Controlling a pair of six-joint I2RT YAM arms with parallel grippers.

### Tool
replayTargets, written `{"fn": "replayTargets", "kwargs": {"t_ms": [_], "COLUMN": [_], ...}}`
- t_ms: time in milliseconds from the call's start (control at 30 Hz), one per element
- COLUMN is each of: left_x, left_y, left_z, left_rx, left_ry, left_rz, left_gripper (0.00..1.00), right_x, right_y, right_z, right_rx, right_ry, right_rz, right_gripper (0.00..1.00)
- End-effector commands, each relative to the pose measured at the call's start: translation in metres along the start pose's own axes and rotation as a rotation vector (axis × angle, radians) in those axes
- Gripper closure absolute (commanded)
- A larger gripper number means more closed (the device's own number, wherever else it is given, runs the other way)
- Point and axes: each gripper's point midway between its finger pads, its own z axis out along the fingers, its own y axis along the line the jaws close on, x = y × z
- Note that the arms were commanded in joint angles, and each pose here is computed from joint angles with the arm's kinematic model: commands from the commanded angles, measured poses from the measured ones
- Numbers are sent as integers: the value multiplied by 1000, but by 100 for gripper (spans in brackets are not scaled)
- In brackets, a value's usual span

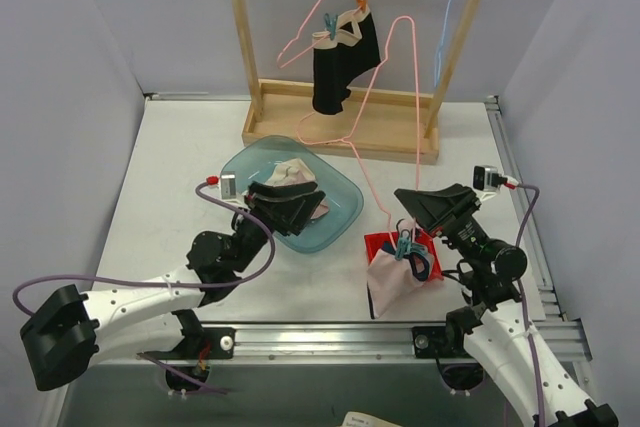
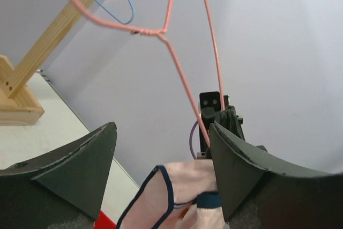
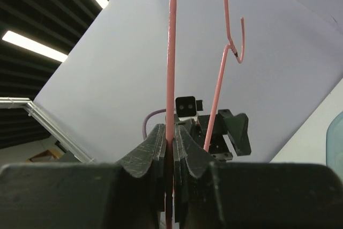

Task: Remove the underwear clipped to the hanger
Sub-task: Adjust the hanger.

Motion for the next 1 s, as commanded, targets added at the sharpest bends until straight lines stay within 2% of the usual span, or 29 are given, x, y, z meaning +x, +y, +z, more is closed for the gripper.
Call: {"fn": "replayTargets", "kwargs": {"t_ms": [0, 367, 633, 967], "left_x": [-39, -46, -44, -37], "left_y": [-32, -2, -33, -50], "left_z": [19, 37, 50, 31], "left_rx": [96, 132, 284, 322], "left_ry": [-139, -160, -169, -127], "left_rz": [11, -81, -155, -157], "left_gripper": [21, 21, 21, 27], "right_x": [3, 19, 20, 11], "right_y": [28, 35, 30, 31], "right_z": [-6, -23, -27, -23], "right_rx": [-99, -161, -161, -179], "right_ry": [9, 59, 39, -9], "right_rz": [-20, 47, 54, 31], "right_gripper": [100, 100, 100, 100]}}
